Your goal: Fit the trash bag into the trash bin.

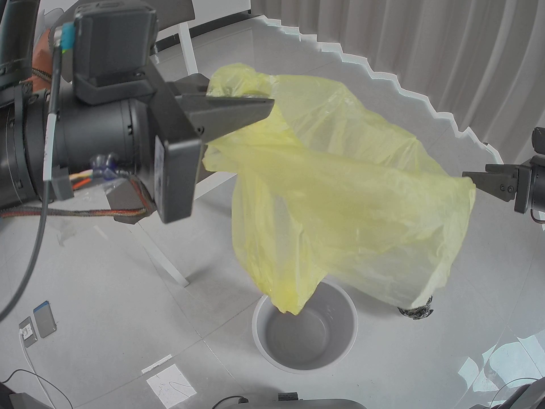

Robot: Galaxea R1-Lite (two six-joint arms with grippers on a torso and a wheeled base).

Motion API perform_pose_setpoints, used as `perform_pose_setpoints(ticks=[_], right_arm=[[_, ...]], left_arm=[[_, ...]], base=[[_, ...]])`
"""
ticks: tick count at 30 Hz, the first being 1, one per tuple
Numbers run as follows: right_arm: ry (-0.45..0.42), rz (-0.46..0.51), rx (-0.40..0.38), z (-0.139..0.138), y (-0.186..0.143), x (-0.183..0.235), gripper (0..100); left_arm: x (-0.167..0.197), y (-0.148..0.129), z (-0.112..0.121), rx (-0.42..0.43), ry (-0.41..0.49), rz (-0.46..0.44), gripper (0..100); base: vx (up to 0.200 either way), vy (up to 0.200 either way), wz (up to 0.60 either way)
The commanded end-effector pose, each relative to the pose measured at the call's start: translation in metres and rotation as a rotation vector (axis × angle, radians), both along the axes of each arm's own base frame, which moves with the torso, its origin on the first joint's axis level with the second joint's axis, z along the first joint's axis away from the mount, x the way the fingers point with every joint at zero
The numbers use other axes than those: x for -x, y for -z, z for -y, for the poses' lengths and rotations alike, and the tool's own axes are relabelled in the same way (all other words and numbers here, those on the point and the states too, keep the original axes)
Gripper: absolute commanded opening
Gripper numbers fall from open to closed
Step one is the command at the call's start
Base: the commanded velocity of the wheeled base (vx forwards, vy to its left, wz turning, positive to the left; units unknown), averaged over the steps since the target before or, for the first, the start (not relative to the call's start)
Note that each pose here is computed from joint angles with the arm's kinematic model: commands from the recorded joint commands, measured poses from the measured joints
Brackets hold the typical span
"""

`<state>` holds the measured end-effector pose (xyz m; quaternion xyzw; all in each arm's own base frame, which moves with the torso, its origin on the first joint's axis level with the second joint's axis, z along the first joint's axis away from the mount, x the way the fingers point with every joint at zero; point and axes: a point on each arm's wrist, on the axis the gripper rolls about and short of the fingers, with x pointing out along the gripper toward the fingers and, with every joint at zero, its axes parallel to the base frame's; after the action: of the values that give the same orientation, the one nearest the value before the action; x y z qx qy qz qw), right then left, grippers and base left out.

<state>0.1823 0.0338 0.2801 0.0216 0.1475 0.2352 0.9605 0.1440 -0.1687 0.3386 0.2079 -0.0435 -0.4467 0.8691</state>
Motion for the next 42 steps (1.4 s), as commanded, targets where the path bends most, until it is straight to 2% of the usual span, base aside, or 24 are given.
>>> perform_pose_setpoints(ticks=[1,12,17,21,23,30,34,42], right_arm=[[-0.004,-0.021,0.004,-0.002,0.004,-0.009,100],[-0.038,-0.058,0.010,-0.012,0.013,-0.027,100],[-0.053,-0.073,0.014,-0.020,0.026,-0.049,100],[-0.051,-0.073,0.013,-0.024,0.036,-0.068,100],[-0.051,-0.031,0.000,-0.028,0.039,-0.089,100],[-0.042,-0.020,-0.056,-0.035,0.039,-0.120,100],[-0.043,-0.047,-0.087,-0.041,0.042,-0.126,100],[-0.078,-0.067,-0.080,-0.048,0.043,-0.111,100]], left_arm=[[0.003,0.000,0.003,-0.003,0.021,0.002,0],[0.003,-0.002,0.008,0.009,0.063,0.013,0],[0.003,-0.005,0.009,0.019,0.066,0.021,0],[0.004,-0.006,0.008,0.023,0.102,0.020,0],[0.004,-0.005,0.010,0.020,0.116,0.018,0],[0.005,-0.004,0.014,0.016,0.144,0.014,0],[0.005,-0.004,0.014,0.016,0.144,0.014,0],[0.002,-0.001,0.015,0.015,0.135,0.013,0]], base=[[0.000,0.000,0.00],[0.000,0.000,0.00],[0.000,0.000,0.00],[0.000,0.000,0.00],[0.000,0.000,0.00],[0.000,0.000,0.00],[0.000,0.000,0.00],[0.000,0.000,0.00]])
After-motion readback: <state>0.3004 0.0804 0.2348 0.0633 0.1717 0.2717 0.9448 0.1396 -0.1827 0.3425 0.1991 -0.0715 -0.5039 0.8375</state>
